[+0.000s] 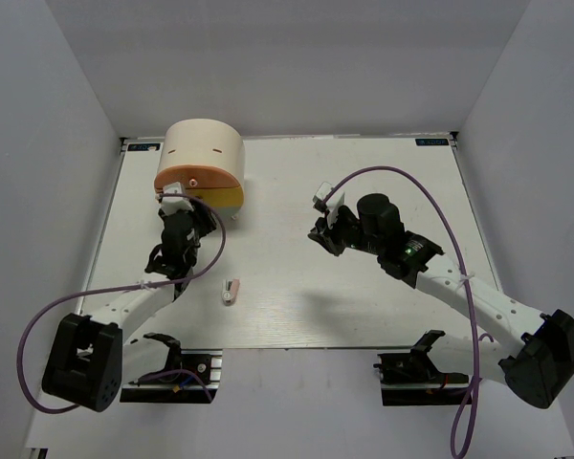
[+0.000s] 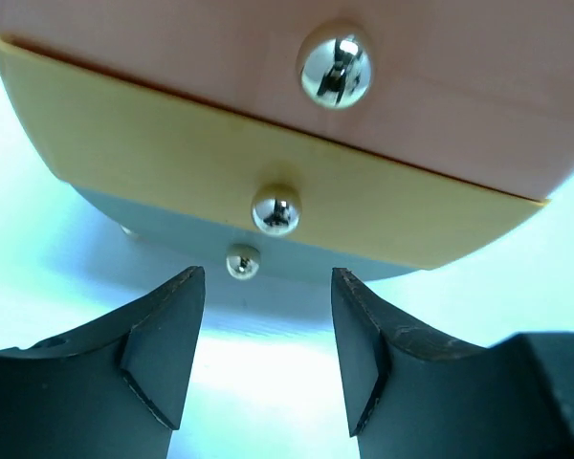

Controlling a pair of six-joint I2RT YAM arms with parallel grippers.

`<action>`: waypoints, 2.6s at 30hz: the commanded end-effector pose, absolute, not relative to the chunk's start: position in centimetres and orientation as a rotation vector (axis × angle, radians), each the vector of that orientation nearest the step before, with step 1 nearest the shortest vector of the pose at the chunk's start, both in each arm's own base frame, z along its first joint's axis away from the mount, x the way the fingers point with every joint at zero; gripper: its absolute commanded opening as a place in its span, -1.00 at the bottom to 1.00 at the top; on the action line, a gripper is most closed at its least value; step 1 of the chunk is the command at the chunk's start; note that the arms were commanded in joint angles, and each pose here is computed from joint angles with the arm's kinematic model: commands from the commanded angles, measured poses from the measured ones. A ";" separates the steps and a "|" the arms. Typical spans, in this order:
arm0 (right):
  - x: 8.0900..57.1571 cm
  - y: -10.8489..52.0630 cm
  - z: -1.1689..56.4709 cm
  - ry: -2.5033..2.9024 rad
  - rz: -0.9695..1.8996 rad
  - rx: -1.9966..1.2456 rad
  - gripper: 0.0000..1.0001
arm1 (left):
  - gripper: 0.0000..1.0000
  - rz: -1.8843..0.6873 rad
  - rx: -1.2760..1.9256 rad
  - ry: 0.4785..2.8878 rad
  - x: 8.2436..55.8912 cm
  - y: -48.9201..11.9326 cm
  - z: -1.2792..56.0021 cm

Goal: Sort the stationery into containers
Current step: Close the drawer in the storage box, then open the drawer in the storage box.

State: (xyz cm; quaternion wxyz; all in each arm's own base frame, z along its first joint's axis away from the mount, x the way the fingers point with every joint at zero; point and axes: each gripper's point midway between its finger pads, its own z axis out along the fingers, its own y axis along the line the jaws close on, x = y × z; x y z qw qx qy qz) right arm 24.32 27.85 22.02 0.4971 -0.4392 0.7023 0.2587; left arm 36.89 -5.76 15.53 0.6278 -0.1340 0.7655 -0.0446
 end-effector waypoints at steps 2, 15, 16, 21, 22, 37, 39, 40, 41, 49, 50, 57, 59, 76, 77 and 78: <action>24.4 28.3 23.0 1.654 0.641 -1.059 -0.59 | 0.32 -0.237 -0.370 1.702 36.0 -6.6 16.4; 24.4 28.2 23.2 1.646 0.637 -1.062 -0.59 | 0.37 -0.543 -0.511 1.823 34.4 -8.6 10.4; 24.3 28.1 23.1 1.647 0.639 -1.063 -0.59 | 0.37 -0.580 -0.553 1.832 34.0 -8.3 9.3; 24.3 28.2 23.1 1.645 0.640 -1.065 -0.59 | 0.37 -0.650 -0.617 1.819 34.5 -7.8 8.8; 24.3 28.1 23.0 1.651 0.640 -1.066 -0.59 | 0.37 -0.668 -0.621 1.818 34.5 -8.0 8.8; 24.3 28.3 22.8 1.649 0.640 -1.075 -0.56 | 0.26 -0.816 -0.758 1.718 37.1 -5.9 8.8; 24.2 28.4 22.8 1.652 0.644 -1.076 -0.56 | 0.24 -0.816 -0.749 1.684 37.6 -5.5 9.7; 24.2 28.4 22.8 1.648 0.644 -1.078 -0.56 | 0.24 -0.820 -0.745 1.676 37.9 -5.3 10.0; 24.3 28.4 22.6 1.656 0.642 -1.080 -0.56 | 0.24 -0.818 -0.750 1.684 37.8 -5.3 9.7; 24.4 28.3 22.4 1.663 0.636 -1.082 -0.56 | 0.19 -0.812 -0.769 1.689 39.0 -4.4 8.8; 24.4 28.4 22.3 1.663 0.637 -1.084 -0.56 | 0.19 -0.814 -0.763 1.680 39.1 -4.4 8.9; 24.4 28.5 22.2 1.663 0.637 -1.093 -0.56 | 0.13 -0.860 -0.743 1.666 39.4 -4.9 8.7; 24.3 28.5 22.1 1.666 0.637 -1.094 -0.56 | 0.13 -0.863 -0.735 1.655 39.5 -4.9 8.8; 24.4 28.7 21.4 1.680 0.637 -1.116 -0.56 | 0.10 -0.926 -0.741 1.589 40.6 -5.2 8.9; 24.4 28.7 21.3 1.681 0.639 -1.118 -0.56 | 0.10 -0.936 -0.737 1.571 40.7 -5.2 9.2; 24.4 28.7 21.2 1.681 0.637 -1.122 -0.56 | 0.07 -0.938 -0.732 1.563 40.7 -5.2 9.5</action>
